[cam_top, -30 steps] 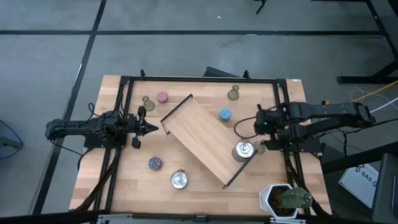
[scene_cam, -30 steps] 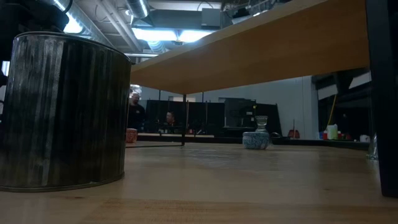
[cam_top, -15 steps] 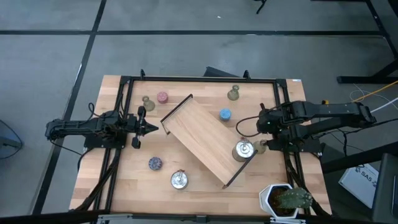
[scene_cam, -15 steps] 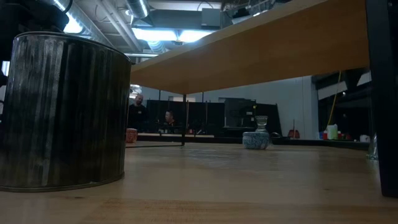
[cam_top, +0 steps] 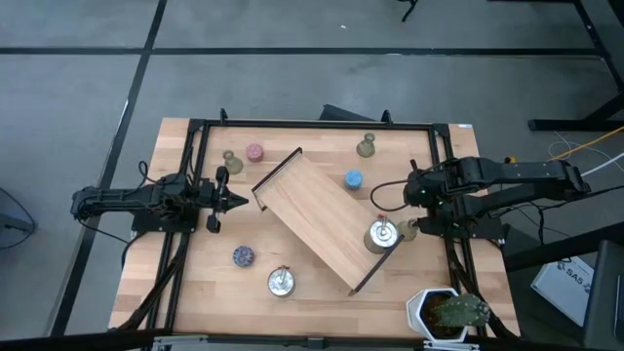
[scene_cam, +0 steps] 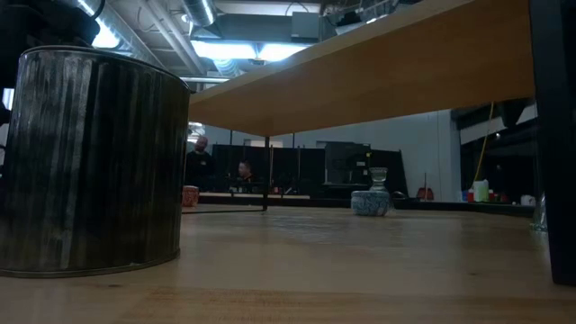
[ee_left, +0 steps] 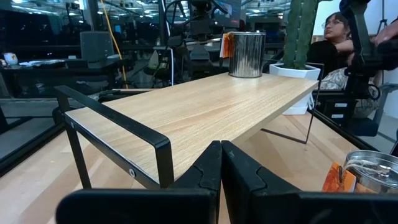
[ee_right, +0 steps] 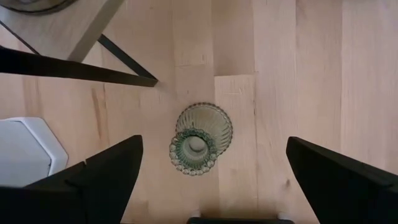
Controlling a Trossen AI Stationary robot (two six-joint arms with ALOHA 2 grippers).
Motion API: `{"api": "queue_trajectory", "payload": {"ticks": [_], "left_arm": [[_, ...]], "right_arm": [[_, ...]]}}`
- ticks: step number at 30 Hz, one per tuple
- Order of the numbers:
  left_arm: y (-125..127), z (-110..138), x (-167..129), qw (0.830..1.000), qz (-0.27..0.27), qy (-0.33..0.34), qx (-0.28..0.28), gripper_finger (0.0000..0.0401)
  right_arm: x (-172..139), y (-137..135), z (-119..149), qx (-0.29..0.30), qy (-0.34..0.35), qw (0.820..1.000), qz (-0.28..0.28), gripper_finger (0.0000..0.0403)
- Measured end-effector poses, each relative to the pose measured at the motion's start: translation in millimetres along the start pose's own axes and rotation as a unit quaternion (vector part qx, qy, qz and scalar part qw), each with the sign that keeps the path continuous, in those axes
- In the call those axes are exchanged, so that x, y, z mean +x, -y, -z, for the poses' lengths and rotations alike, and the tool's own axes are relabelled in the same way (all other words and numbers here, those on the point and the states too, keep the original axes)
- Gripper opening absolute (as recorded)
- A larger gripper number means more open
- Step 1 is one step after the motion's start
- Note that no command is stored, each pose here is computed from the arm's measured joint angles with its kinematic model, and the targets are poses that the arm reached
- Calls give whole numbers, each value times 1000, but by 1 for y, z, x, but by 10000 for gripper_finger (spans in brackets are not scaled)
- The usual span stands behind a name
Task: Pick & Place candle stick holders
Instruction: Put the right transparent candle holder on the shelf
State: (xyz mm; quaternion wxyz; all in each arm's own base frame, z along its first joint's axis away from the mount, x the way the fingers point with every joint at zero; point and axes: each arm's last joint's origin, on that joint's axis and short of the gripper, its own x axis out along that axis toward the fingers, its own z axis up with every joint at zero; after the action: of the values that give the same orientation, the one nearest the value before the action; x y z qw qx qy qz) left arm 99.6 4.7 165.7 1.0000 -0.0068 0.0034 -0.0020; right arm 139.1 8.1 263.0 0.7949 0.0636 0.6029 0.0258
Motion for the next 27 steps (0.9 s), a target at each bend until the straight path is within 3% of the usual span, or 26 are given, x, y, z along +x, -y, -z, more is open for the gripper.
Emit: {"api": "queue_trajectory", "payload": {"ticks": [11, 27], "left_arm": [[0, 0, 0, 1000, 0, 0, 0, 4], [0, 0, 0, 1000, 0, 0, 0, 4]], "right_arm": [[1, 0, -1, 2, -5, 1000, 0, 399], [19, 1, -12, 13, -67, 998, 3, 399]]}}
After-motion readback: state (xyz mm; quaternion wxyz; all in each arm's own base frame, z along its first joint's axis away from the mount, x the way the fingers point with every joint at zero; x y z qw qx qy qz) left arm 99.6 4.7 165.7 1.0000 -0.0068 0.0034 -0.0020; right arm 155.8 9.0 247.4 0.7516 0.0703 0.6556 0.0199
